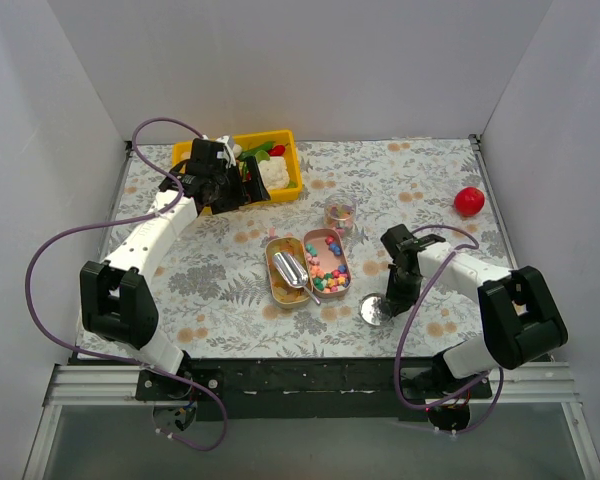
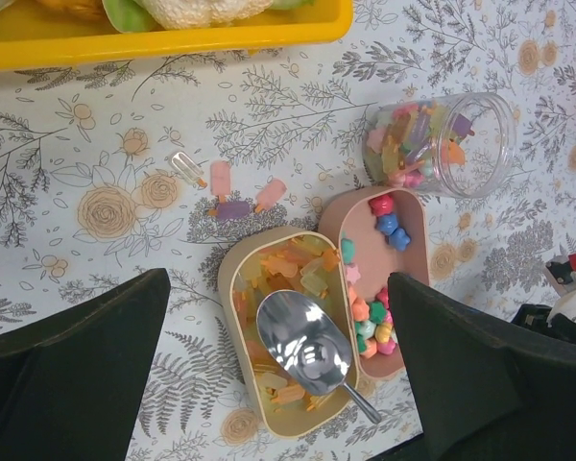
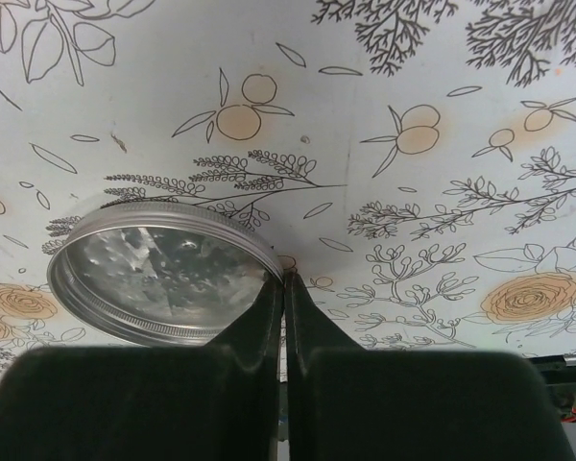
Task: Pack the candies
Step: Pick up the bottle lid at the center of the board.
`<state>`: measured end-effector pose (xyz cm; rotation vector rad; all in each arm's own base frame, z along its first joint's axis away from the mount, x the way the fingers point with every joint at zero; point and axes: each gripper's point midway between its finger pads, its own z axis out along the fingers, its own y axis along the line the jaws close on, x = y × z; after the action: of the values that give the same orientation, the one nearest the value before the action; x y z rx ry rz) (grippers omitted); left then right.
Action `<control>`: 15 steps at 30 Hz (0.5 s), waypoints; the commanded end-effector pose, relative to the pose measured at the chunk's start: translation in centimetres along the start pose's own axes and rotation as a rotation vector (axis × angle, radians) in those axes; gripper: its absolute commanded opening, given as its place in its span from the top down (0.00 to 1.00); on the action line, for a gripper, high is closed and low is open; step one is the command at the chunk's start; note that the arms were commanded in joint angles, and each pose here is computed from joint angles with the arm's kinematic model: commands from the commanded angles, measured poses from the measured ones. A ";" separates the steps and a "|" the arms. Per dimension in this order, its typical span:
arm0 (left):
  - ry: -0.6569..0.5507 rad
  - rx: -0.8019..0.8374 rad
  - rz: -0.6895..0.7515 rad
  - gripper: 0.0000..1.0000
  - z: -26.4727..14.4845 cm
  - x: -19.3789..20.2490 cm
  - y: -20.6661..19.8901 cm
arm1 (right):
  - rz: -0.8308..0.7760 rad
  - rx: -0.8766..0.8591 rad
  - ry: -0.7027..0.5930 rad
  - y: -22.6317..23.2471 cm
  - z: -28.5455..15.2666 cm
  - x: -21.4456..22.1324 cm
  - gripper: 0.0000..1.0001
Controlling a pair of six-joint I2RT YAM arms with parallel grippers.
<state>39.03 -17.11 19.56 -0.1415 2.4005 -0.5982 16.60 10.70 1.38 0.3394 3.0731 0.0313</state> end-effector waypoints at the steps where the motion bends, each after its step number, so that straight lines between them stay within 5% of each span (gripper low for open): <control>1: -0.074 0.023 0.026 0.02 -2.4 -2.0 -1.1 | -0.004 -0.014 -0.041 0.4 0.4 -0.9 0.99; 15: -0.066 0.107 0.026 0.02 -3.1 -1.7 -2.6 | -0.078 -0.163 -0.367 3.3 -9.2 -7.2 0.99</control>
<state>38.75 -17.37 20.21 -0.1281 2.3890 -0.6248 21.63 11.91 7.42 0.2518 2.8158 0.1595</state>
